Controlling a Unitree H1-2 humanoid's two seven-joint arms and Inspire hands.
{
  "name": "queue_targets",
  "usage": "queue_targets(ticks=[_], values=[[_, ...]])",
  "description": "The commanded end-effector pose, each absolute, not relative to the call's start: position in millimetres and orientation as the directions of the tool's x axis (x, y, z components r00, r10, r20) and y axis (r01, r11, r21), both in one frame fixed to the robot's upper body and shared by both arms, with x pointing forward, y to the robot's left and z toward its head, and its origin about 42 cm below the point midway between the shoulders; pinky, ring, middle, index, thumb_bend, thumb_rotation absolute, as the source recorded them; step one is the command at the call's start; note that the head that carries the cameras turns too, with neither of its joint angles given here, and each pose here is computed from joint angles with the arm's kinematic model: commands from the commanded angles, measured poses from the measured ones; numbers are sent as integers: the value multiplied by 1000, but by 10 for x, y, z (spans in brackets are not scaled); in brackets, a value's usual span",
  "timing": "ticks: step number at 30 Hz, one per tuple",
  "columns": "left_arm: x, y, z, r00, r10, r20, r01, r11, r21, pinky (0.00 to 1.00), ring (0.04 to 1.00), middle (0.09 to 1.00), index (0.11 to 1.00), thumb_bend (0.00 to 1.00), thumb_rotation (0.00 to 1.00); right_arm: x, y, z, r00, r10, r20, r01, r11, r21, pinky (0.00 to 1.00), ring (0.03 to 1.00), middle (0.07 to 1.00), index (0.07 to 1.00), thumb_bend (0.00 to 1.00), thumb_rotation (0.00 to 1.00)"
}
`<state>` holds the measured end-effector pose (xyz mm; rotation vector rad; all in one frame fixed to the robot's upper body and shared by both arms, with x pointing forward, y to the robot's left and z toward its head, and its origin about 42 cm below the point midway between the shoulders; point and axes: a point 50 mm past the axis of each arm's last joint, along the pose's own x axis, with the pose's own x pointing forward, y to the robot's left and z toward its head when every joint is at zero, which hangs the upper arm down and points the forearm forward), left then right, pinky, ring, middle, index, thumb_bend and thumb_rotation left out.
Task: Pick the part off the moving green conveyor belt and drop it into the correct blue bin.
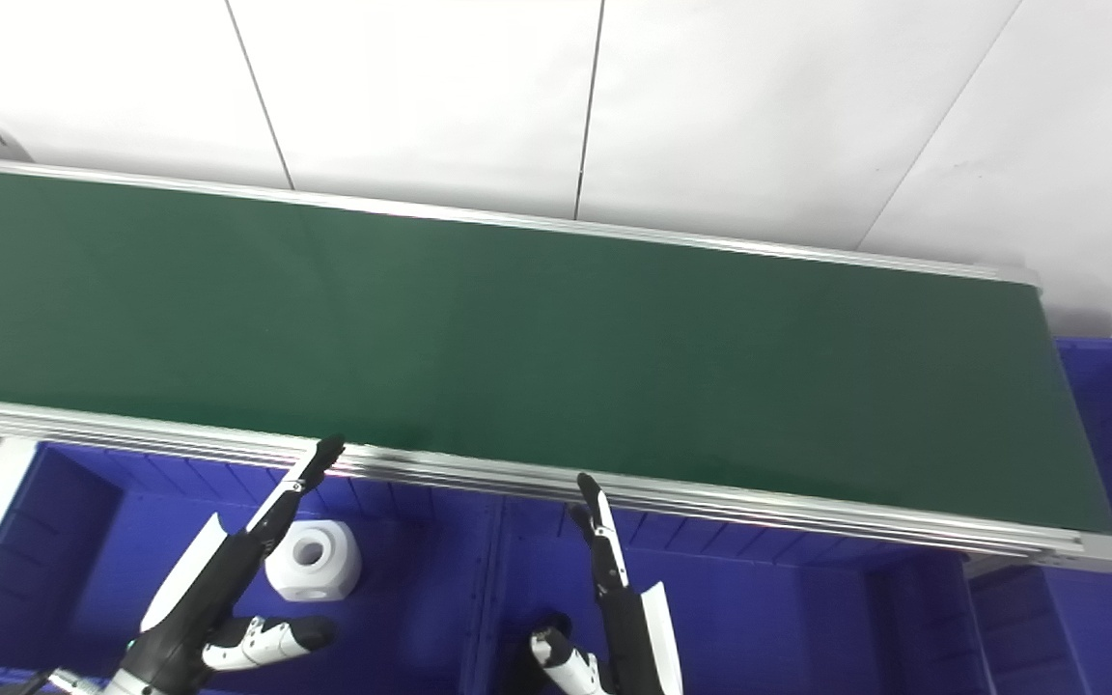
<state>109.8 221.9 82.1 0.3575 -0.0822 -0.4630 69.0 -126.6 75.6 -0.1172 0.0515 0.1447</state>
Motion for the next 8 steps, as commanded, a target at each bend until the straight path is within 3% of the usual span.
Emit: queue_targets(ticks=[1,8], values=[[1128,2207,919,883,-466,50,420,835,355,1000,1000,1000,1000,666,815,764,-984,933,989,144,-14,-144,989,-26,979,948,1000,1000,929,976],[1159,2287,922,881,-471,50,422,828,370,1000,1000,1000,1000,694,851,801,-949,940,988,151,-27,-152,988,-18,934,908,993,1000,924,982]])
